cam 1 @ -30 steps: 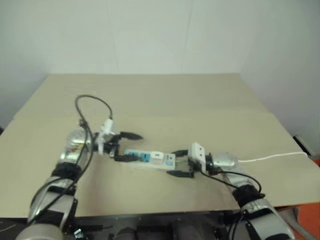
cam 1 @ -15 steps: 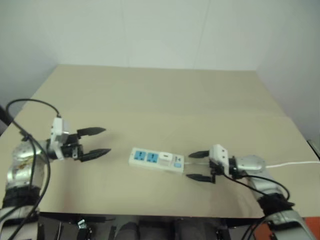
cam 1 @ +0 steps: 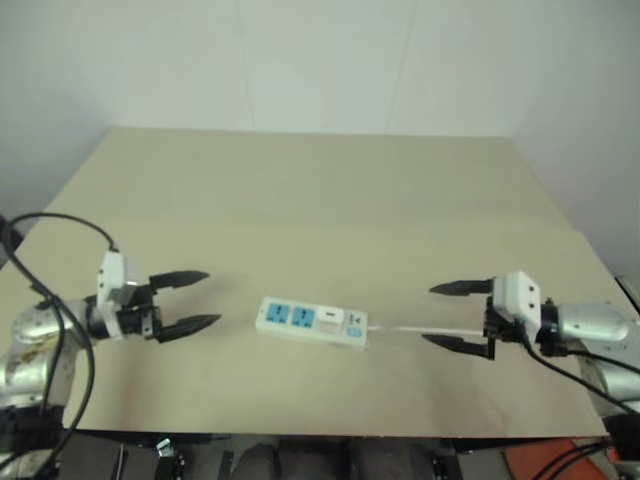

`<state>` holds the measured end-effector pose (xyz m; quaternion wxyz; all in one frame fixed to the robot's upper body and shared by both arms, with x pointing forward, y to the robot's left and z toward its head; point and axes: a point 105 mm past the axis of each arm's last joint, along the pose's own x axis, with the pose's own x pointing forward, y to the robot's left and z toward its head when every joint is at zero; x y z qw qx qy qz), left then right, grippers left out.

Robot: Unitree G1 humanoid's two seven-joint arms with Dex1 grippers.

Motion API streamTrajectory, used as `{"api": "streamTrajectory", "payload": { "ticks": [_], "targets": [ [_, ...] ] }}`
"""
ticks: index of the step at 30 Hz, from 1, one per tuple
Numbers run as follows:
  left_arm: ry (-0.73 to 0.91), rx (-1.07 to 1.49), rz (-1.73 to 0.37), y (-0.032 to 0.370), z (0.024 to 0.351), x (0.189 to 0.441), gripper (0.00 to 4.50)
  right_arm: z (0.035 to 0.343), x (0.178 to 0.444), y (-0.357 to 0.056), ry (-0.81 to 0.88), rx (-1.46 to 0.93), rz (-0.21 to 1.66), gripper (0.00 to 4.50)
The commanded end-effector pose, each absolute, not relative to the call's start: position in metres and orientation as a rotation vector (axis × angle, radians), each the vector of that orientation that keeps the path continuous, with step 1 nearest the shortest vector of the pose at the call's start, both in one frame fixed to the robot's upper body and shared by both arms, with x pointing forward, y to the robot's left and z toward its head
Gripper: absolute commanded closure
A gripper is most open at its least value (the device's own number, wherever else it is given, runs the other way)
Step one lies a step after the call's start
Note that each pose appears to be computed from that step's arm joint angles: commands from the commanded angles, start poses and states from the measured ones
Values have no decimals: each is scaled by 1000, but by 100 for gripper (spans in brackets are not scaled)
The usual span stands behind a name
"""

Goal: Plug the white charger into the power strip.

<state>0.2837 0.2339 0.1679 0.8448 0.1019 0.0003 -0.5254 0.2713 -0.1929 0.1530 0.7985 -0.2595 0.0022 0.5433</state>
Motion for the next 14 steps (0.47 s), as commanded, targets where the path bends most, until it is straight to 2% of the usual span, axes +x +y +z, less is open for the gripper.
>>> {"api": "streamTrajectory", "payload": {
  "ticks": [1, 7, 14],
  "targets": [
    [-20, 236, -1124, 236, 181, 286, 0, 168, 269, -193, -29, -578, 1162, 1],
    [-5, 251, -1105, 246, 180, 293, 0, 172, 279, -193, -34, -599, 1142, 1],
    [-2, 254, -1087, 252, 178, 294, 0, 163, 285, -187, -27, -608, 1152, 1]
  ]
}}
